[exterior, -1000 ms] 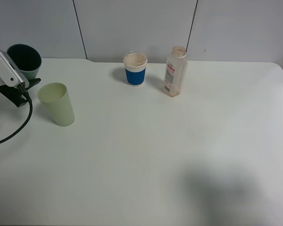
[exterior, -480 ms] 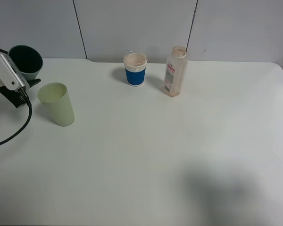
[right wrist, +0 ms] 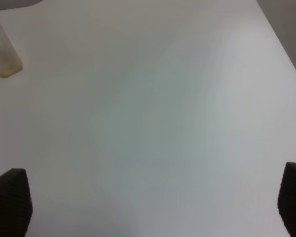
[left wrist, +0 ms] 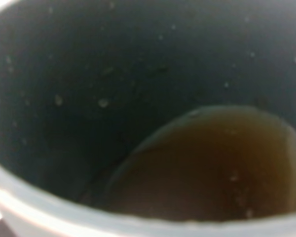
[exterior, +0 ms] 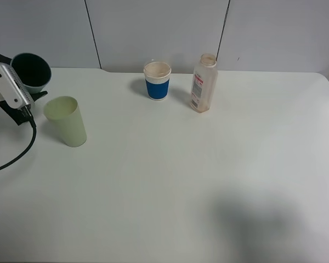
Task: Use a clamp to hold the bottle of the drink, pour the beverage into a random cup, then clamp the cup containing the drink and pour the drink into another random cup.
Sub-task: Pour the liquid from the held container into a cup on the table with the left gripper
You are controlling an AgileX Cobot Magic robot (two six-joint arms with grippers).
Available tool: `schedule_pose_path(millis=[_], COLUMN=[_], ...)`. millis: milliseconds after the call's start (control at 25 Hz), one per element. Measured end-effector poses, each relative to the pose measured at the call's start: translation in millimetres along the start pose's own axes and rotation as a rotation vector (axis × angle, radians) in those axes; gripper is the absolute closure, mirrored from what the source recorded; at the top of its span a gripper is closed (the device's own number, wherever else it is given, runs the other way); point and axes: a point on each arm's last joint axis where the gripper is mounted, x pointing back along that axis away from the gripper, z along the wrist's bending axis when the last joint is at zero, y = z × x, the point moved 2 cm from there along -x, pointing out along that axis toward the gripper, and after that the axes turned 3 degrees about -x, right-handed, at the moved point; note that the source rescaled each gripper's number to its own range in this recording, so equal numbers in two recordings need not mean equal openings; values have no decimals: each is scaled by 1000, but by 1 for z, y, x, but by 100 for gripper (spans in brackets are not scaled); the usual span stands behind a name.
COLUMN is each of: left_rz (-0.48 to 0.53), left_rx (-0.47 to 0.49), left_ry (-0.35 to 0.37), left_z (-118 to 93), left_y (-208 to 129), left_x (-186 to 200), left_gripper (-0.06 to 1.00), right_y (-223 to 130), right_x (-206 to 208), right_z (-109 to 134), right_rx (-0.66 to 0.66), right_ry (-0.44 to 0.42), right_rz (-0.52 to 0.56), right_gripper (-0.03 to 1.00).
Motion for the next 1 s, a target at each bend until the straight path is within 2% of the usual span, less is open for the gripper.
schedule_pose_path(millis=[560,1000], left_rz=[7,-4], left_rx=[-19,-6], left_ry=[32,35], left_z=[3,-4], left_y=[-2,-9], left_x=[0,-6], left_gripper=[94,94], right_y=[0,0], right_x=[0,0], right_z=[0,0], right_rx=[0,0], right_ry=[0,0], right_rz=[0,0], right_gripper=[-3,-3])
